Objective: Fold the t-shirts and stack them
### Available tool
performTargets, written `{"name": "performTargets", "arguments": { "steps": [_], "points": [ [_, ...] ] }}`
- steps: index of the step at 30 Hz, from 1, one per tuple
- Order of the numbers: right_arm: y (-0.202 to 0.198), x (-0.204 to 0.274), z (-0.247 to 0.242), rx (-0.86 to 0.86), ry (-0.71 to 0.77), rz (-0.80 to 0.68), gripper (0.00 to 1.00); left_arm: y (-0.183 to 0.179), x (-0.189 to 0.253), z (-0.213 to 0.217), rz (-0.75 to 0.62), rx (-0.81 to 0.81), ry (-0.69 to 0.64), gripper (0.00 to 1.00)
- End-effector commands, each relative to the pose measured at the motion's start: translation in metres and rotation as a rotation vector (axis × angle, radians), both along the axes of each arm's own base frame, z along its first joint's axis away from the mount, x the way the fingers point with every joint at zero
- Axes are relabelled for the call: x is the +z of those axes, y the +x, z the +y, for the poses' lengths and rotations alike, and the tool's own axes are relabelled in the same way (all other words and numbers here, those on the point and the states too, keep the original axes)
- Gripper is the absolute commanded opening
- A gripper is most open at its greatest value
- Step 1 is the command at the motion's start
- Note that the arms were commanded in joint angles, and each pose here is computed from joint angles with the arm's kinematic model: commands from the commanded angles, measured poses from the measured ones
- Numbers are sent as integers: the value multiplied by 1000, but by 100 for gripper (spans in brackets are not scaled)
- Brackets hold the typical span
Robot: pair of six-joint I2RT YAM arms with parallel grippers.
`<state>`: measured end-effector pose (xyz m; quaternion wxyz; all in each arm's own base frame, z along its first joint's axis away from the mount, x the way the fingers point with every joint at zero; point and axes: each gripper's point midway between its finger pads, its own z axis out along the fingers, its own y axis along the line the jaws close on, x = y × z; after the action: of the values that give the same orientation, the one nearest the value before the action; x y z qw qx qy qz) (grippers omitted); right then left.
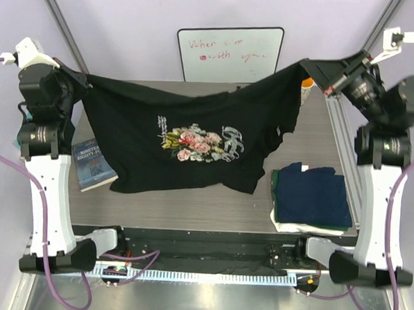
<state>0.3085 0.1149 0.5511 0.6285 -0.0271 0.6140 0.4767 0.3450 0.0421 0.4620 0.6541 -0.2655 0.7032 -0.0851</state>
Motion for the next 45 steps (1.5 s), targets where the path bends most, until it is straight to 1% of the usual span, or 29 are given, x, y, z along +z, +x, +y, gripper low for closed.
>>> {"name": "performTargets", "arguments": {
  "steps": [1, 5, 8, 11, 15, 17, 18, 20, 21, 22, 23, 25, 26, 28, 29, 30, 31, 32, 33, 34, 35, 36, 37, 39, 41, 45],
  "points": [
    [-27, 8, -5, -67, -18, -21, 1, -5, -6, -6, -6, -29, -18, 0],
    [-64, 47, -8, -128, -44, -131, 1, -23, 13, -14, -66, -48, -45, 0],
    [-83, 67, -12, -179, -56, -193, 1, -39, 32, -14, -120, -33, -62, 0],
    [-93, 78, -17, -232, -59, -226, 1, -54, 52, -17, -177, -28, -95, 0],
    [-83, 70, -29, -309, -42, -184, 1, -64, 76, -21, -247, -27, -173, 0],
    [-66, 52, -35, -339, -28, -118, 1, -60, 83, -23, -268, -31, -230, 0],
    [-57, 45, -39, -360, -18, -89, 1, -58, 84, -24, -271, -37, -244, 0],
    [-35, 20, -40, -355, -16, -4, 1, -41, 71, -27, -234, -51, -292, 0],
    [-29, 14, -39, -349, -16, 15, 1, -34, 67, -29, -222, -59, -315, 0],
    [-26, 11, -38, -340, -14, 28, 1, -25, 60, -32, -200, -78, -331, 0],
    [-26, 15, -37, -332, -17, 16, 1, -22, 60, -45, -193, -130, -344, 0],
    [-32, 25, -35, -325, -26, -17, 1, -23, 69, -56, -213, -168, -328, 0],
    [-39, 34, -35, -323, -24, -42, 1, -30, 75, -66, -226, -198, -309, 0],
    [-51, 41, -34, -325, -33, -68, 1, -41, 82, -70, -246, -216, -302, 0],
    [-54, 42, -34, -326, -30, -68, 1, -56, 91, -66, -281, -197, -293, 0],
    [-65, 45, -33, -324, -24, -82, 1, -64, 91, -65, -281, -189, -282, 0],
    [-72, 47, -31, -315, -22, -88, 1, -75, 91, -74, -283, -223, -282, 0],
    [-79, 49, -31, -317, -23, -99, 1, -103, 100, -71, -332, -215, -274, 0],
    [-87, 48, -30, -316, -28, -97, 1, -120, 102, -68, -356, -206, -268, 0],
    [-103, 53, -31, -334, -32, -130, 1, -131, 98, -64, -364, -187, -269, 0],
    [-112, 54, -32, -344, -40, -144, 1, -143, 98, -54, -387, -132, -273, 0],
    [-119, 51, -34, -361, -49, -141, 1, -175, 104, -48, -450, -114, -280, 0],
    [-131, 54, -41, -406, -47, -165, 1, -183, 102, -43, -462, -85, -289, 0],
    [-138, 52, -46, -440, -48, -163, 1, -204, 105, -33, -505, -39, -297, 0],
    [-142, 55, -51, -473, -41, -170, 1, -213, 112, -30, -522, -26, -297, 0],
    [-143, 60, -60, -526, -39, -170, 1, -214, 123, -26, -523, -5, -292, 1]
  ]
}}
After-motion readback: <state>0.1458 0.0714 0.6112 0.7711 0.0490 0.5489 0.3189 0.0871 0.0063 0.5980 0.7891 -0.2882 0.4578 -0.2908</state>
